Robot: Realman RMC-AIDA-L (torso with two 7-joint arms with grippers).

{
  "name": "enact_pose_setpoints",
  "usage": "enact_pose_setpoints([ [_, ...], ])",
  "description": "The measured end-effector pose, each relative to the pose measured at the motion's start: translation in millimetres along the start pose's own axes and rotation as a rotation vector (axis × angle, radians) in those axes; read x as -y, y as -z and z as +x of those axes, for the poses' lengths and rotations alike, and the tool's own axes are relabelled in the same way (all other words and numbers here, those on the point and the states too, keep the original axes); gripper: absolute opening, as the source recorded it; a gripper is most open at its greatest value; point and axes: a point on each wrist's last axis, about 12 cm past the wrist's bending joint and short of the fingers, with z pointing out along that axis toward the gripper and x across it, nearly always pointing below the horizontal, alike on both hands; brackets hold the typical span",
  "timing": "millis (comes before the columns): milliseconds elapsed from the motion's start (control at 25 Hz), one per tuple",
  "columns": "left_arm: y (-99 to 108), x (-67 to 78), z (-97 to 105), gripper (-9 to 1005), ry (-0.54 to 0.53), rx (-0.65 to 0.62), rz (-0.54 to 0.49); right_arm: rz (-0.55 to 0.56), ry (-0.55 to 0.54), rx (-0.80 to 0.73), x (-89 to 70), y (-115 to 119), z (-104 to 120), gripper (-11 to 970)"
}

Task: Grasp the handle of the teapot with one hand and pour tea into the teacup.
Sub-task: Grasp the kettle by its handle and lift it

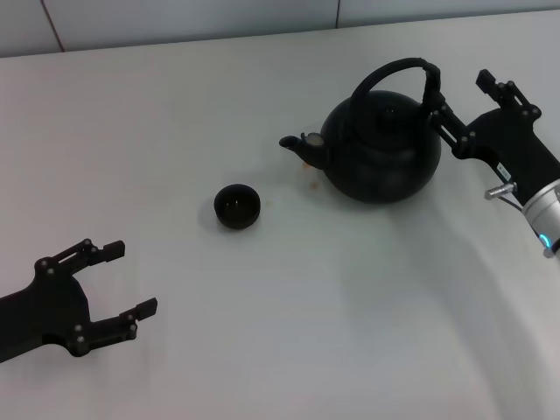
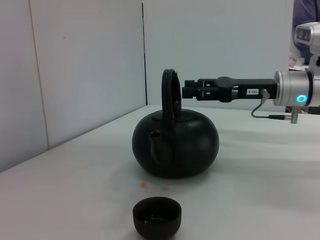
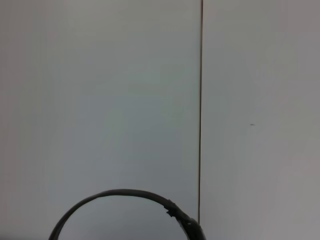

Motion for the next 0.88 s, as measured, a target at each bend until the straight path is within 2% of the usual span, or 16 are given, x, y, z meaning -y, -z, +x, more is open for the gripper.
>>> enact_pose_setpoints([
  [320,-1,-1.7,-1,859,-0.001,0.005,-0.006,0.003,-0.024,-0.02,4.0,-15,-3,718],
  [880,0,-4.6,-3,860,-0.002,0.016,-0.022,-0.025,-0.015,-0.05,0.3,-29,-5,716],
])
